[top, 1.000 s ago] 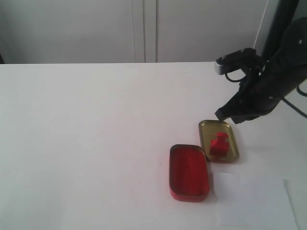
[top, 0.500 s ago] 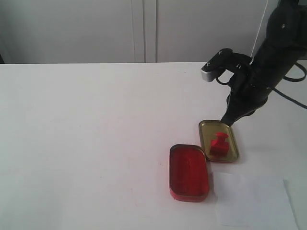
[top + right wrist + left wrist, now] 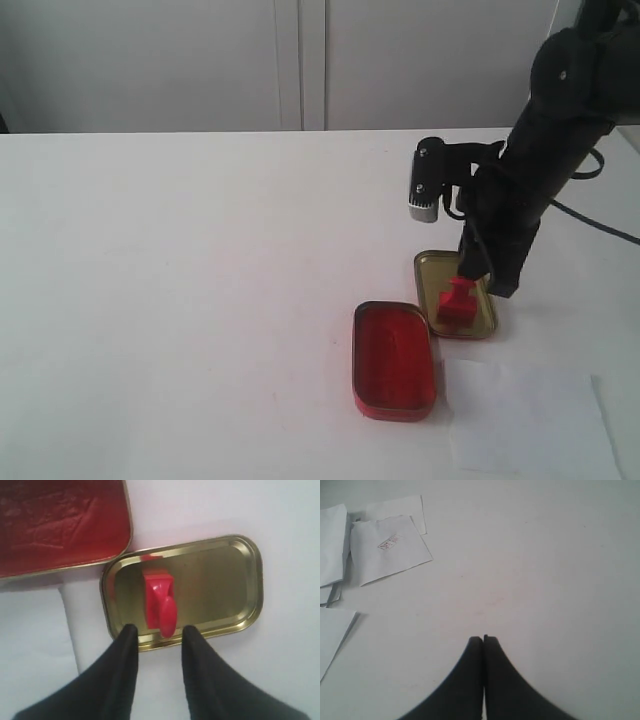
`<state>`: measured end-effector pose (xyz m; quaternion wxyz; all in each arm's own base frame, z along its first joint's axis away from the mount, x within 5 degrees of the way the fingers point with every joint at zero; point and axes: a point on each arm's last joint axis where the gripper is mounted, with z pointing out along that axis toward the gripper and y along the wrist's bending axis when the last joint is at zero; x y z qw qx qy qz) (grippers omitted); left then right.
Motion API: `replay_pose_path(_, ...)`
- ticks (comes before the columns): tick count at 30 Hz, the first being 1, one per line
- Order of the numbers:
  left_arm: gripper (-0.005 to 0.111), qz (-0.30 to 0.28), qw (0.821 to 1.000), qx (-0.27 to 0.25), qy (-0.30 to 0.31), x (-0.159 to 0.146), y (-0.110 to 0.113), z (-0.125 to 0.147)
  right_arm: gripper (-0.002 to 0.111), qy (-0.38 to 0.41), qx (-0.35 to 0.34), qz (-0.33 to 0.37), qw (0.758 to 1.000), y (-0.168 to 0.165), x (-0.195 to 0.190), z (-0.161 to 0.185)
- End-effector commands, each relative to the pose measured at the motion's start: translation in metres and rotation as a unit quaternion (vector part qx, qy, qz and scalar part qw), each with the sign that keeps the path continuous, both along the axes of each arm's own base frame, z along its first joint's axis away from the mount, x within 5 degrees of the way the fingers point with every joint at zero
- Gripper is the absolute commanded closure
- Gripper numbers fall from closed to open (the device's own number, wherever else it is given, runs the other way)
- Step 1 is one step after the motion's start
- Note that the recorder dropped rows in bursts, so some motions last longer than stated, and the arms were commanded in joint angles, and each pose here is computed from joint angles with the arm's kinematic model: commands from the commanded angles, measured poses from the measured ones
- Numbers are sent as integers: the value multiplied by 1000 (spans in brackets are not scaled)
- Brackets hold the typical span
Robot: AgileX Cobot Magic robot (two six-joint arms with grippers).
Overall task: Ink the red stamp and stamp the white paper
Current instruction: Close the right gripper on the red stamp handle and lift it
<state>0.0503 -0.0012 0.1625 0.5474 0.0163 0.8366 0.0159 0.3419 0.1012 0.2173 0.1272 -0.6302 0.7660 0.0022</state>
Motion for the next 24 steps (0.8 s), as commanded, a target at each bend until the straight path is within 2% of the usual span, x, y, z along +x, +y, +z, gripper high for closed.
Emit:
replay_pose_path(1,107,0,1000,-6,-4,0,0,0,78,7,-14,52,999,1,3,-13)
replay_pose_path(7,107,0,1000,-6,-4,0,0,0,78,-18,-15,63,998,2,11,-22)
replay_pose_path(24,107,0,1000,-6,-4,0,0,0,78,24,-31,69,997,2,16,-55)
